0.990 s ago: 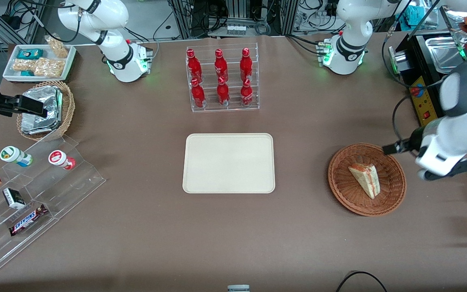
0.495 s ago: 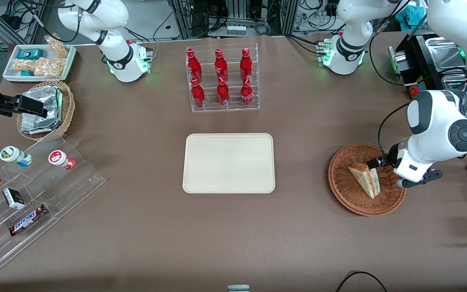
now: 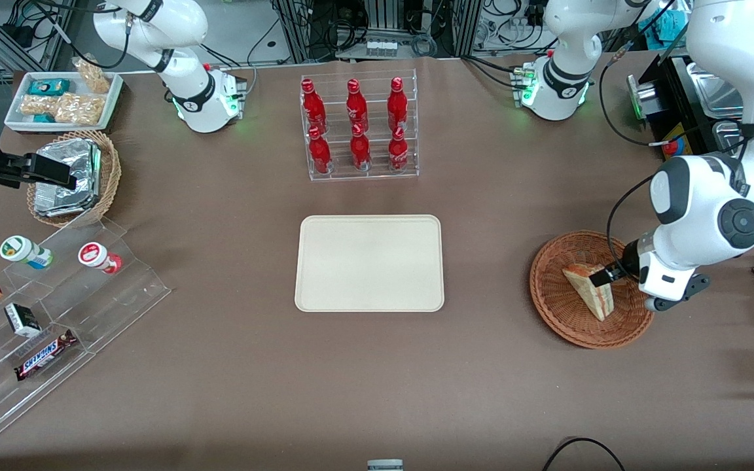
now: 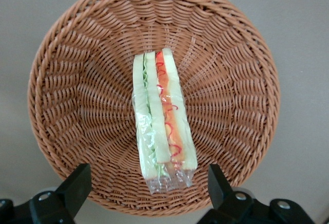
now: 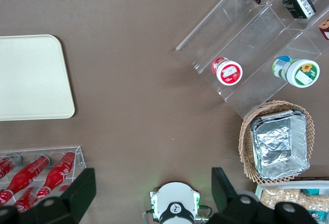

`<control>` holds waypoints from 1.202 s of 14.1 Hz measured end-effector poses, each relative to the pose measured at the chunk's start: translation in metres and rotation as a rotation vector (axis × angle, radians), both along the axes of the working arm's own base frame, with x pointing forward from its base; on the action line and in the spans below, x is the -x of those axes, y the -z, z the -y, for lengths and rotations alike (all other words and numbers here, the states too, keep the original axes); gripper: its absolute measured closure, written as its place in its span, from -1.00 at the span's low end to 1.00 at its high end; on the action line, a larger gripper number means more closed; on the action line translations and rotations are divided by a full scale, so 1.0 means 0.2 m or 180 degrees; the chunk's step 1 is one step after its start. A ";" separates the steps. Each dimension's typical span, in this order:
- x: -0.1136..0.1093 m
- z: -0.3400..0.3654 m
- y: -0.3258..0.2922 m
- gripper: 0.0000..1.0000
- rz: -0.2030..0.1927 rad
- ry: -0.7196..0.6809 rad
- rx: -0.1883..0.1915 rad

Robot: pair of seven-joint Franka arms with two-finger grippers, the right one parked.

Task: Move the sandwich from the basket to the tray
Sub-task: 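Lower the left gripper and close it on the wrapped sandwich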

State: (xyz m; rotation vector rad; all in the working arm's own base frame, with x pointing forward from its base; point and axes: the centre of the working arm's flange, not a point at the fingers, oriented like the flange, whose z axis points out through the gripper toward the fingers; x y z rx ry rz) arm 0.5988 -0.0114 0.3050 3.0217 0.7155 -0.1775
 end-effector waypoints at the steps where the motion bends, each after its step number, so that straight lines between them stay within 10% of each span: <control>1: 0.00 0.00 0.03 -1.00 -0.0007 -0.0010 0.0006; 9: 0.02 0.01 0.28 -1.00 -0.0201 -0.0048 0.0058; 17: 0.00 0.00 0.26 0.37 -0.0174 -0.0086 0.0053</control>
